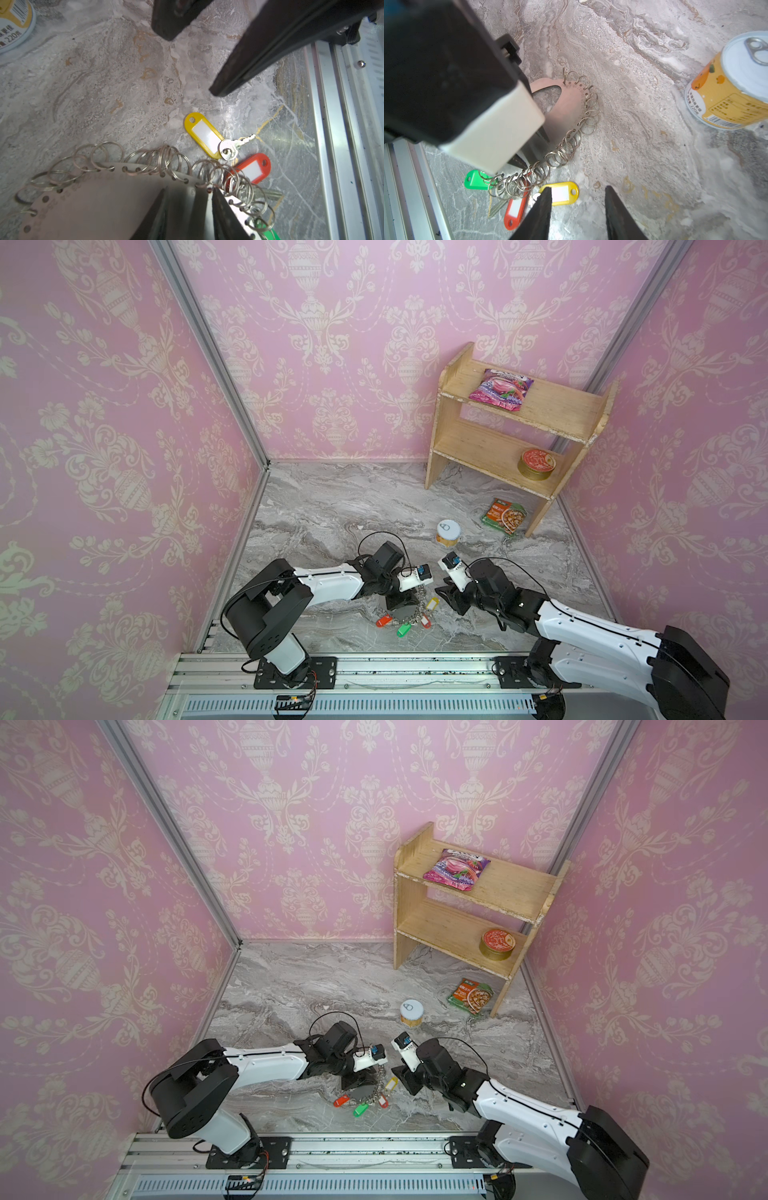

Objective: Put the keys on the keyring

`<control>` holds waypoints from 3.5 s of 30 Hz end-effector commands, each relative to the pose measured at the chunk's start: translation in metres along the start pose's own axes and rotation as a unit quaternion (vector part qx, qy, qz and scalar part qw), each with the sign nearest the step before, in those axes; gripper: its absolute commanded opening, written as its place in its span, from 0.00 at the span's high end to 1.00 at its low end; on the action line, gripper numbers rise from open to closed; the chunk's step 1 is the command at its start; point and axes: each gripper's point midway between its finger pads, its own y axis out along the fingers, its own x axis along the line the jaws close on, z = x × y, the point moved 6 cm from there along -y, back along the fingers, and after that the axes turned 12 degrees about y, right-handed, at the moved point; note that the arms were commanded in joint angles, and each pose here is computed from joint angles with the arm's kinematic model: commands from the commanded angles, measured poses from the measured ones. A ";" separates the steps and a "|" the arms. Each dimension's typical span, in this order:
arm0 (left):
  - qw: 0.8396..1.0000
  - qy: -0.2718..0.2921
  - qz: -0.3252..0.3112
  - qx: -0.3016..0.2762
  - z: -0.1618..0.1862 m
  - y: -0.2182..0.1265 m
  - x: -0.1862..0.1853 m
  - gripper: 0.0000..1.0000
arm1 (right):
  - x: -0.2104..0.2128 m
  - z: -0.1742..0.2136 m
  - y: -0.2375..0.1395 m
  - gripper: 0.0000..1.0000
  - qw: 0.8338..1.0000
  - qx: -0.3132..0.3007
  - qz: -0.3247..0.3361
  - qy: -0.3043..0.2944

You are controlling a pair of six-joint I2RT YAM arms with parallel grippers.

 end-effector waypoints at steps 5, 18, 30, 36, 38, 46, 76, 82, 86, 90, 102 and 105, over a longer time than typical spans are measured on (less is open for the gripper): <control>0.999 0.042 -0.016 0.022 -0.011 0.001 0.006 0.58 | -0.005 -0.001 -0.005 0.56 1.000 -0.018 0.012 0.008; 0.998 0.056 -0.005 0.040 -0.008 0.009 0.000 0.57 | -0.005 -0.001 -0.006 0.56 1.000 -0.022 0.011 0.006; 0.994 0.085 -0.006 0.064 -0.008 0.016 -0.004 0.60 | -0.007 -0.001 -0.007 0.56 1.000 -0.025 0.015 0.006; 0.994 0.092 -0.003 0.059 -0.010 0.015 -0.008 0.63 | -0.007 -0.001 -0.008 0.56 0.999 -0.029 0.017 0.006; 0.994 0.093 -0.001 0.056 -0.010 0.015 -0.009 0.65 | -0.008 -0.001 -0.009 0.56 0.999 -0.032 0.019 0.007; 0.994 0.092 -0.009 0.059 -0.013 0.014 -0.009 0.73 | -0.008 -0.002 -0.010 0.56 0.999 -0.036 0.020 0.008; 0.997 0.054 0.010 0.045 -0.019 0.004 -0.025 0.94 | -0.008 0.000 -0.013 0.59 0.999 -0.041 0.017 0.008; 0.997 0.060 0.010 0.054 -0.018 0.007 -0.025 0.92 | -0.008 -0.001 -0.013 0.59 0.999 -0.042 0.017 0.008; 0.996 0.061 0.014 0.060 -0.017 0.011 -0.026 0.92 | -0.008 -0.001 -0.013 0.59 0.999 -0.042 0.017 0.008; 0.996 0.063 0.013 0.068 -0.016 0.014 -0.026 0.91 | -0.008 -0.001 -0.013 0.58 0.999 -0.043 0.017 0.008; 0.995 0.067 0.008 0.075 -0.019 0.020 -0.024 0.84 | -0.009 -0.001 -0.014 0.58 0.999 -0.047 0.019 0.008; 0.995 0.064 0.008 0.076 -0.020 0.022 -0.024 0.82 | -0.009 -0.001 -0.014 0.58 0.999 -0.047 0.019 0.009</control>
